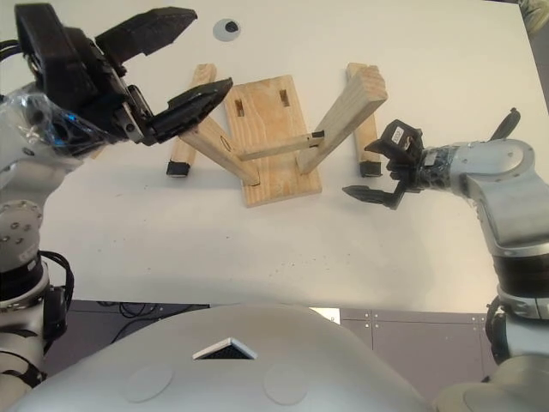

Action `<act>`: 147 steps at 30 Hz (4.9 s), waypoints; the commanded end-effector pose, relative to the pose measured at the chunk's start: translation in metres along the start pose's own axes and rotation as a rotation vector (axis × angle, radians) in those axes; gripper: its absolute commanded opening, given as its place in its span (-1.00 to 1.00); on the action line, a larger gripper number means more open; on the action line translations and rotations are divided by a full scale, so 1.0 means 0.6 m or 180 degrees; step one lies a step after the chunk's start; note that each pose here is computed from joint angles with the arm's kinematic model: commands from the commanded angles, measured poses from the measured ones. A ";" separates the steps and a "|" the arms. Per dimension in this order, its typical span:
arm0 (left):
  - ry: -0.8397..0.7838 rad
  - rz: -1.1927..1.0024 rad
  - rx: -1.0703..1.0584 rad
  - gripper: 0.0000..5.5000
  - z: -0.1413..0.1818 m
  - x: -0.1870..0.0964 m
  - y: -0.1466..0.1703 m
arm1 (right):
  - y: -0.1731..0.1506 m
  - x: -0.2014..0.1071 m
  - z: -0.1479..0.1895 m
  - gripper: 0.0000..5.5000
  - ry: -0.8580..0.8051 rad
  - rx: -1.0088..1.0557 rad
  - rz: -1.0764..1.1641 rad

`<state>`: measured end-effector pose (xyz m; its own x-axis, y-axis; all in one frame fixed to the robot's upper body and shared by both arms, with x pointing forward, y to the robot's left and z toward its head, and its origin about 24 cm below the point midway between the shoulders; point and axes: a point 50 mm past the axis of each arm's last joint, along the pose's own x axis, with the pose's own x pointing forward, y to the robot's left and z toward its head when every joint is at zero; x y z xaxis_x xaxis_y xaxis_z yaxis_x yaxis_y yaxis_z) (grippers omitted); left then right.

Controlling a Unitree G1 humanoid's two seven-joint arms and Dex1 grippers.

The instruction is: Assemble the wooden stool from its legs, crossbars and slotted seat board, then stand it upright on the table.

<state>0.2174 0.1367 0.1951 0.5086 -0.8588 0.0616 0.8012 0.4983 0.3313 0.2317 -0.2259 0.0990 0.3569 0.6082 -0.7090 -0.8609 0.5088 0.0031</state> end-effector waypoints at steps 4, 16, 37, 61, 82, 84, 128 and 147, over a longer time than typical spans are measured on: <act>0.0482 -0.0068 -0.0257 0.22 -0.072 -0.009 -0.026 | -0.005 -0.001 0.011 0.77 -0.0043 -0.0053 -0.0057; -0.0604 0.0479 -0.0163 0.22 0.082 -0.010 0.073 | 0.010 -0.025 0.008 0.77 -0.0059 0.0027 0.0191; 0.0086 -0.1030 -0.1495 0.22 -0.107 0.056 -0.121 | -0.017 0.040 0.045 0.77 -0.0651 -0.0088 0.0062; 0.2324 -0.1500 0.1006 0.22 -0.326 -0.053 -0.018 | 0.058 0.079 -0.040 0.77 0.0185 0.0062 0.0650; 0.0994 -0.1013 -0.0529 0.22 -0.178 -0.025 -0.044 | -0.002 0.122 0.008 0.77 -0.0570 0.0194 -0.0705; 0.0889 -0.0678 -0.0352 0.22 -0.151 -0.026 -0.007 | 0.002 0.104 0.008 0.77 -0.0508 0.0041 -0.0663; 0.1556 0.2039 -0.0705 0.22 -0.267 -0.267 0.102 | 0.001 0.071 0.038 0.77 -0.0429 0.0574 -0.0439; 0.1968 0.1955 -0.1666 -0.31 -0.360 -0.326 0.074 | -0.005 0.087 0.045 0.77 -0.0395 0.0482 -0.0322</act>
<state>0.2284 0.3521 0.0034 0.8666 -0.2995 -0.3991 0.2998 0.9519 -0.0633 0.2588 -0.1809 0.0769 0.4720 0.6157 -0.6309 -0.7581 0.6488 0.0660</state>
